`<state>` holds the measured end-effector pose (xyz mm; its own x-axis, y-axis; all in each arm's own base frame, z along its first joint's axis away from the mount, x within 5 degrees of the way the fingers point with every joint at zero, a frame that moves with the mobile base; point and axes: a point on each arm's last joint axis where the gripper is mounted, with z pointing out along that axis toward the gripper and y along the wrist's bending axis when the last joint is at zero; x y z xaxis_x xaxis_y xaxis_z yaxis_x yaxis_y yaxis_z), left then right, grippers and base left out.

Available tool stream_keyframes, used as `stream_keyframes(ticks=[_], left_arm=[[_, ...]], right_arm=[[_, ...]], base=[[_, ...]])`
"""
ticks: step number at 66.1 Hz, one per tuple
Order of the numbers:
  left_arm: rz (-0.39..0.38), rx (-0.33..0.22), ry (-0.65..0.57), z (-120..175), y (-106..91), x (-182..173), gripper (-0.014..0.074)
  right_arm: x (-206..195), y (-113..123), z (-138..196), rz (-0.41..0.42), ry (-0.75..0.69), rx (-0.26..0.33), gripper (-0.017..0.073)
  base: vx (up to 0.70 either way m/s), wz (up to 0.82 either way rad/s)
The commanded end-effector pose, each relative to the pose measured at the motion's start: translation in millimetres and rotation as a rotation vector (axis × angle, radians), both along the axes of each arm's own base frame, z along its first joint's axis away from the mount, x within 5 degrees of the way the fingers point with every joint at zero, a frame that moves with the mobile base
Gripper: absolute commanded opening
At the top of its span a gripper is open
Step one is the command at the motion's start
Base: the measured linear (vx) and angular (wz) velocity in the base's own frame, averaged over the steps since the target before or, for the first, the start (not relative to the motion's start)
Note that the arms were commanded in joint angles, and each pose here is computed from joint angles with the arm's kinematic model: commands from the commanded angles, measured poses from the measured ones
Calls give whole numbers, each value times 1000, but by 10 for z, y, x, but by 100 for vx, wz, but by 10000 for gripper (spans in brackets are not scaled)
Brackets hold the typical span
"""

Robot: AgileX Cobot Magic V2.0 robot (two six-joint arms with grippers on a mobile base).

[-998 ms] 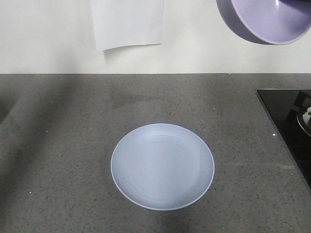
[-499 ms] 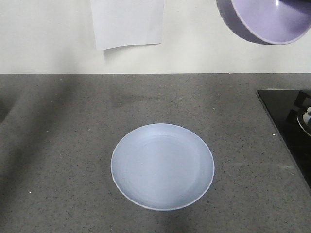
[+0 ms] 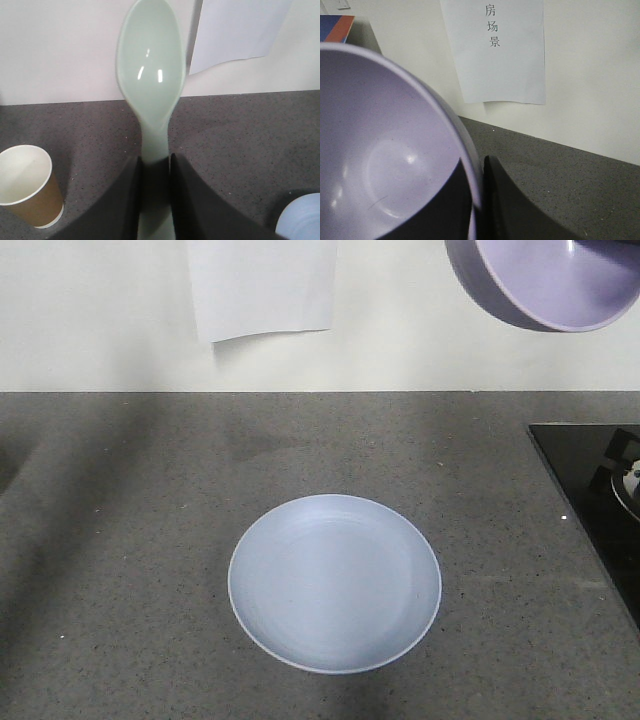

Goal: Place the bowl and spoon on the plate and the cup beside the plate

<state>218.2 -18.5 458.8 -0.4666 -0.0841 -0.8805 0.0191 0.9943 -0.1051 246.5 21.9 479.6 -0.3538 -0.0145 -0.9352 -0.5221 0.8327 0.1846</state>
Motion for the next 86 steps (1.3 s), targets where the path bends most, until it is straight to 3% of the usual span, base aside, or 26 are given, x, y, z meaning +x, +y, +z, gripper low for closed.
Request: stream_keyframes(ticks=[1,86], left_arm=[[-2,-22,-108,176,-2,-56,-6],[-2,-22,-108,176,-2,-56,-6]], right_arm=[[-97,20,196,-11,-92,46,-10],[-97,20,196,-11,-92,46,-10]], base=[[0,0],[0,0]])
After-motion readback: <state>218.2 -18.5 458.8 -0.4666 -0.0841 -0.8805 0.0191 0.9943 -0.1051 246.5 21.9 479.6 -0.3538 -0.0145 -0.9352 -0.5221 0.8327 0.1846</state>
